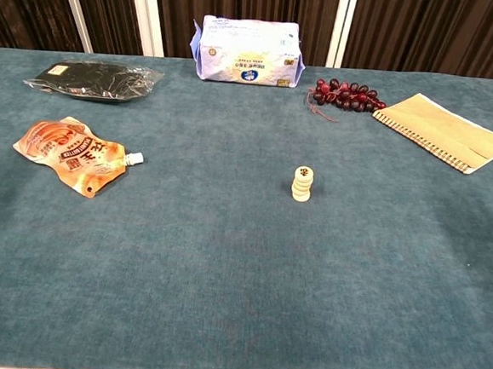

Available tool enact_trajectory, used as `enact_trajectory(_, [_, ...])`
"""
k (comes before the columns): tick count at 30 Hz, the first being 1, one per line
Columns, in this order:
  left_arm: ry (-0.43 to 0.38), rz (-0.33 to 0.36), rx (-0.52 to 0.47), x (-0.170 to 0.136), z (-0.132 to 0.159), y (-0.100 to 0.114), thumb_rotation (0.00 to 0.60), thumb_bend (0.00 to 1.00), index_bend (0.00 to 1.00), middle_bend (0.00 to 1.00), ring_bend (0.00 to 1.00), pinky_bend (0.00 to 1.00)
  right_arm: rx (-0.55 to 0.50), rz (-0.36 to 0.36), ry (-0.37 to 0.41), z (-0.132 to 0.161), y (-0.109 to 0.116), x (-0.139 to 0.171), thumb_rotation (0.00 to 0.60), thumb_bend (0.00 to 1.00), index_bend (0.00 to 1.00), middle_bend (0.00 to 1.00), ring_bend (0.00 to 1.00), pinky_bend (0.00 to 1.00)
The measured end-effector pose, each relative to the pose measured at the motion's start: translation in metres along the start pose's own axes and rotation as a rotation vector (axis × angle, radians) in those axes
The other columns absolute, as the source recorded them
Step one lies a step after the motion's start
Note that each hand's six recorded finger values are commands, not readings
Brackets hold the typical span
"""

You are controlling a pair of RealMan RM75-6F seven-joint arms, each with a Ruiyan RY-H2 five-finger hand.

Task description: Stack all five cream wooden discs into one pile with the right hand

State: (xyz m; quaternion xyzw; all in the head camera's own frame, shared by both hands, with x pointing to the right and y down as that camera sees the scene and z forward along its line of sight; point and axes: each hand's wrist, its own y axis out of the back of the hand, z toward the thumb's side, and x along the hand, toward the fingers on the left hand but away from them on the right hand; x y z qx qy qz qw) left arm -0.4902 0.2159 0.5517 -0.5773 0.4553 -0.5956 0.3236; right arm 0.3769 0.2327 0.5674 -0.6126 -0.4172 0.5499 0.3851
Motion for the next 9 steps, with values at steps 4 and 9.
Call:
enact_trajectory(4, [-0.032,-0.012,0.021,0.0009,0.0023,-0.0019,0.6,0.62,0.13,0.0,0.0,0.0,-0.011,-0.007,-0.007,-0.0047,-0.0024,-0.0014,0.6,0.41,0.2,0.0,0.0,0.0])
enact_trajectory(9, [-0.056,-0.028,0.032,0.0016,0.0032,-0.0032,0.6,0.62,0.13,0.0,0.0,0.0,-0.019,-0.013,-0.012,-0.0072,-0.0014,-0.0017,0.6,0.41,0.2,0.0,0.0,0.0])
